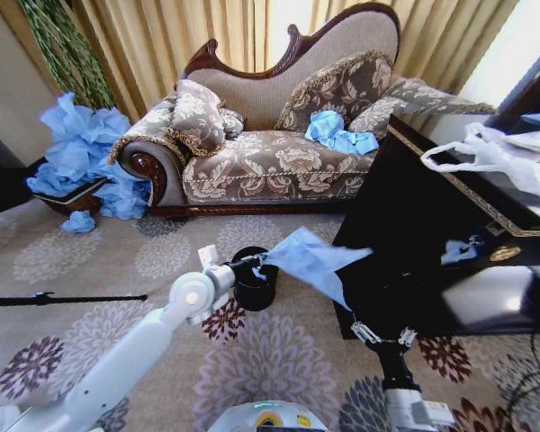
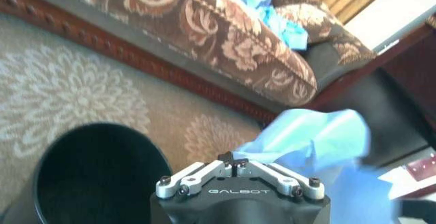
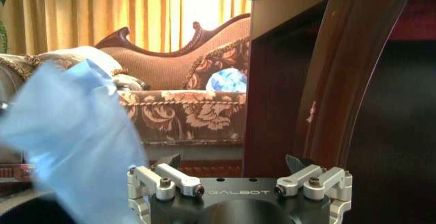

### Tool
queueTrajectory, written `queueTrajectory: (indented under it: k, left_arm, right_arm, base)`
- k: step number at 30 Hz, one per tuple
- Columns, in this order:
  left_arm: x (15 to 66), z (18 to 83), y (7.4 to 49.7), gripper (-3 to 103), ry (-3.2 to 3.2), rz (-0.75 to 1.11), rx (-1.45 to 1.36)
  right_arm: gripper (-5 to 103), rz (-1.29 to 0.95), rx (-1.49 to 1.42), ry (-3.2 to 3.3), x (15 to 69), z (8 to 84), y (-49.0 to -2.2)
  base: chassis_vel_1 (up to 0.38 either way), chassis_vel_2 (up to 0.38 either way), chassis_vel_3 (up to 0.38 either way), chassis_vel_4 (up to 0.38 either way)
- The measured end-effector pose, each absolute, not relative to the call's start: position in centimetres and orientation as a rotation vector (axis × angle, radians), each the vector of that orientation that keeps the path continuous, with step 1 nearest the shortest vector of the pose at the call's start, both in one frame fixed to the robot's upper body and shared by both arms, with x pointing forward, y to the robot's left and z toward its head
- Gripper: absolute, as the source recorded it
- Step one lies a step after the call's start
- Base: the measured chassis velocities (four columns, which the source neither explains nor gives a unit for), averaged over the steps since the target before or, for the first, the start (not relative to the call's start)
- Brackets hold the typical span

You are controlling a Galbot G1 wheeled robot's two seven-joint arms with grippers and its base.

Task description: Place a garbage bag over the trash bin.

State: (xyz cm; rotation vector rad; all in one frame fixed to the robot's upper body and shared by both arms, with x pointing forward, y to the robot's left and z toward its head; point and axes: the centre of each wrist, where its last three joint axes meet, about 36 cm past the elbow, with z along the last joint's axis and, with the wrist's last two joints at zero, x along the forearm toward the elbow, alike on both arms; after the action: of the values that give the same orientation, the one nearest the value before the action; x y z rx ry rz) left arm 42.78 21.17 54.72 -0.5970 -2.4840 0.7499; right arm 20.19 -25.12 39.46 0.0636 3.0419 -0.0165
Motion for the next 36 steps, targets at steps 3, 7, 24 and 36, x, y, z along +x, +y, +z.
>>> queueTrajectory:
  k: [3,7,24,36]
  left_arm:
    - [42.8,55.4,22.0,0,-2.517,0.740,-0.579]
    - [43.3,56.3,23.5,0,-2.546,0.733,-0.552]
    - [44.8,60.5,24.2,0,-2.538,0.774,-0.573]
    - [46.7,60.3,23.5,0,-2.420,0.843,-0.500]
  right_arm:
    - [100,-0.012,0.047,3.045,20.4,39.2,-25.0]
    - [100,-0.004,0.023,3.049,20.7,38.8,-24.7]
    - [100,0.764,-0.134,3.121,23.3,45.5,-21.7]
    - [100,1.062,-0.553,3.240,28.0,41.7,-12.9]
  base:
    - [0.000,0.000,0.000,0.000]
    - [0.000,0.000,0.000,0.000]
    - [0.000,0.000,0.000,0.000]
    - [0.000,0.000,0.000,0.000]
